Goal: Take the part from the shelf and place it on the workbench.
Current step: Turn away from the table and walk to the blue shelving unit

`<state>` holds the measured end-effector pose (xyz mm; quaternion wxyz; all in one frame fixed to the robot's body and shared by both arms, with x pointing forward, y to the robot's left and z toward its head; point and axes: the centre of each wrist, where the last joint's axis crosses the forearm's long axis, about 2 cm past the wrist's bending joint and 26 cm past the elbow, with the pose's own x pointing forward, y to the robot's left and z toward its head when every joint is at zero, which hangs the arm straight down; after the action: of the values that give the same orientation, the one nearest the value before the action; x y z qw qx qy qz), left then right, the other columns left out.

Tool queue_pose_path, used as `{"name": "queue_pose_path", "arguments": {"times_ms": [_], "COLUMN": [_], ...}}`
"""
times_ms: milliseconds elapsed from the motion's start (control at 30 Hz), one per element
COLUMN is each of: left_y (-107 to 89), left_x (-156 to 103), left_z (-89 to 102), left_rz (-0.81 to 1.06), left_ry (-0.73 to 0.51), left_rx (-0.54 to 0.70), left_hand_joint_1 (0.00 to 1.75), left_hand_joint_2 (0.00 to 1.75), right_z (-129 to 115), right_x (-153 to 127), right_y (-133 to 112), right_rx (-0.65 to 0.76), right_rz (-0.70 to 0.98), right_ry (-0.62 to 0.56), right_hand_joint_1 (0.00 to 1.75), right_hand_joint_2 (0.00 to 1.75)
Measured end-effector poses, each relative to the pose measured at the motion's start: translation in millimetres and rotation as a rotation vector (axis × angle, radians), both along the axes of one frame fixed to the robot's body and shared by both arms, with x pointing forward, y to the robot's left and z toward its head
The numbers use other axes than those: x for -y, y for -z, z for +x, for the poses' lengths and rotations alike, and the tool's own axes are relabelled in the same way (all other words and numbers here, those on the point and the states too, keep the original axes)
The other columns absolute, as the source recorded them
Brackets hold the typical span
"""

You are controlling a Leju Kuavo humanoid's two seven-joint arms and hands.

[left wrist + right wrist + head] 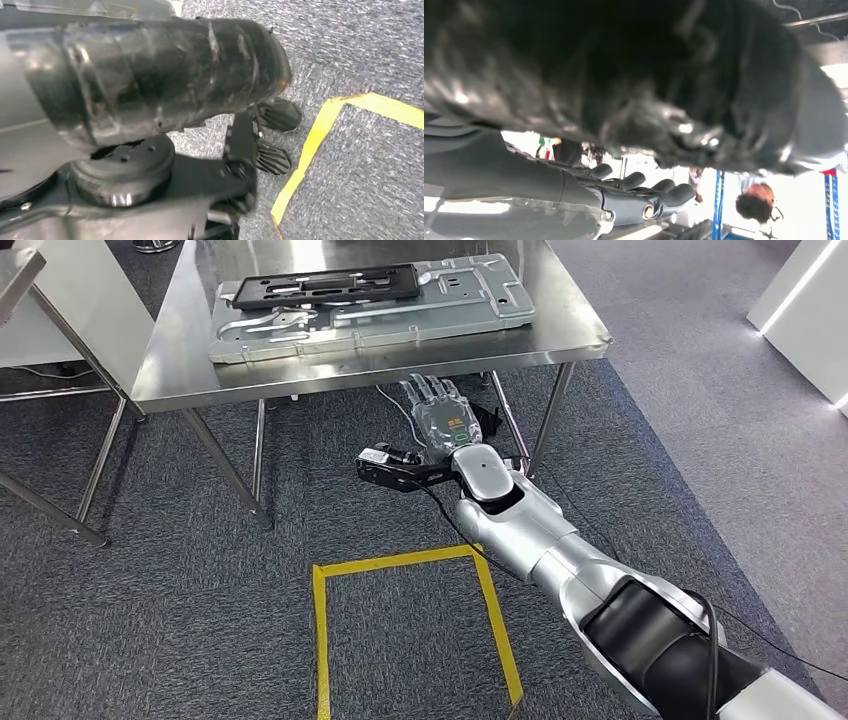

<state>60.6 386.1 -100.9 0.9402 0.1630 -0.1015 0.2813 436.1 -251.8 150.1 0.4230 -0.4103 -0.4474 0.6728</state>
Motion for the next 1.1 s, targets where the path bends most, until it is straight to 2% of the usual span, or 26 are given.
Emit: {"name": "queue_pose_path", "arguments": {"times_ms": [300, 400, 500, 567, 667, 1100], "left_y": [-0.3, -0.3, -0.1, 0.3, 0.8, 0.3], "left_x": [-1.5, -1.3, 0.5, 1.6, 1.7, 4.1], "left_z": [0.5, 0.5, 0.2, -1.3, -4.9, 2.0], "left_rz": [0.004, 0.02, 0.043, 0.049, 0.052, 0.046], "left_ry": [0.0, -0.003, -0.009, -0.011, -0.012, -0.012], "left_rx": [0.001, 0.01, 0.02, 0.02, 0.013, 0.026], "left_hand_joint_1": [0.0, 0.0, 0.0, 0.0, 0.0, 0.0], "left_hand_joint_2": [0.0, 0.0, 0.0, 0.0, 0.0, 0.0], "right_z": [0.9, -2.1, -8.9, -16.4, -22.8, -28.7], "right_x": [0.3, 4.2, 28.8, 52.1, 71.2, 87.9], "right_y": [-1.4, 4.4, 15.4, 23.3, 27.2, 23.6], "right_rx": [0.003, -0.016, -0.043, -0.06, -0.068, -0.046], "right_rz": [-0.001, -0.035, -0.1, -0.123, -0.141, -0.149], "right_ry": [0.001, 0.045, 0.102, 0.107, 0.116, 0.127], "right_hand_joint_1": [0.0, 0.0, 0.0, 0.0, 0.0, 0.0], "right_hand_joint_2": [0.0, 0.0, 0.0, 0.0, 0.0, 0.0]}}
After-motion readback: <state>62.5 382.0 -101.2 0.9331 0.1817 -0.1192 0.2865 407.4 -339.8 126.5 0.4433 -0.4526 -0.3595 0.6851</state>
